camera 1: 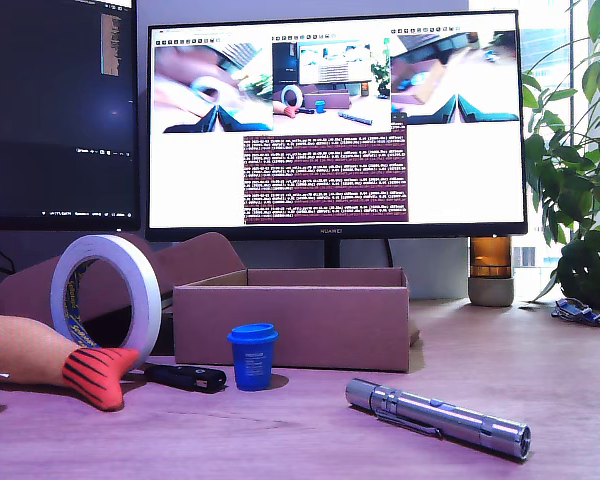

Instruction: Pick up the tape roll and place it inside the cardboard box

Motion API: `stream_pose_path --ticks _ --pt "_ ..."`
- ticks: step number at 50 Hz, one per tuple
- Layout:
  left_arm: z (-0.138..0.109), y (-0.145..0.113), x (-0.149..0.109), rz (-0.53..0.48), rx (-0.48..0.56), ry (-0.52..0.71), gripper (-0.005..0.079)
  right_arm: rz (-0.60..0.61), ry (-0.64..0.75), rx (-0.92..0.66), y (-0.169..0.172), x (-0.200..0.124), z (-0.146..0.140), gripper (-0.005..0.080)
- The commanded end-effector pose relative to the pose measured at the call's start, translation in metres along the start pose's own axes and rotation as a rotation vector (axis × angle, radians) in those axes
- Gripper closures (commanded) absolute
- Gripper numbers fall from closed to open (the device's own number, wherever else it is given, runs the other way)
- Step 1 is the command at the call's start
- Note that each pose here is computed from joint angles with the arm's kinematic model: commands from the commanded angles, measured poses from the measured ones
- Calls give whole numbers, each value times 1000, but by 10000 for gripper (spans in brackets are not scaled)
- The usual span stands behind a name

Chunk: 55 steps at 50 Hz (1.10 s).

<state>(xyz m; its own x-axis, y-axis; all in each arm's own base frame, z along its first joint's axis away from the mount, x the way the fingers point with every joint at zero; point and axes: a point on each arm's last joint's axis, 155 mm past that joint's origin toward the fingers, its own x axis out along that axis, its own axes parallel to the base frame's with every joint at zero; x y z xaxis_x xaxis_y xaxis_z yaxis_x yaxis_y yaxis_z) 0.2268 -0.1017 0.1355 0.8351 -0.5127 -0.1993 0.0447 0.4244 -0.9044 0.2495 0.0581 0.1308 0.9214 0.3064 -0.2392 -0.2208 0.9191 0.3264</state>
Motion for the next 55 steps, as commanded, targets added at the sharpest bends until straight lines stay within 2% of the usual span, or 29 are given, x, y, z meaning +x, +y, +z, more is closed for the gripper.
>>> stream_pose_path --ticks 1,6,9,12,24,39,55 --pt "-4 3 2 1 -41 13 566 27 -6 0 5 0 0 764" --pt "-6 2 2 -3 -47 20 392 61 -8 -4 12 0 1 762" --pt "-8 1 2 -7 -45 26 334 72 -5 -7 15 0 1 762" --pt "-8 -1 2 -15 -40 25 312 84 0 -10 18 1 -1 762" --pt "-3 -8 3 -34 -9 -4 289 122 19 -20 28 1 -6 762" --pt "-10 -11 7 -41 -65 27 274 122 19 -22 28 1 -6 762" --pt "-12 -11 19 -30 -57 38 275 151 23 -31 36 0 -7 763"
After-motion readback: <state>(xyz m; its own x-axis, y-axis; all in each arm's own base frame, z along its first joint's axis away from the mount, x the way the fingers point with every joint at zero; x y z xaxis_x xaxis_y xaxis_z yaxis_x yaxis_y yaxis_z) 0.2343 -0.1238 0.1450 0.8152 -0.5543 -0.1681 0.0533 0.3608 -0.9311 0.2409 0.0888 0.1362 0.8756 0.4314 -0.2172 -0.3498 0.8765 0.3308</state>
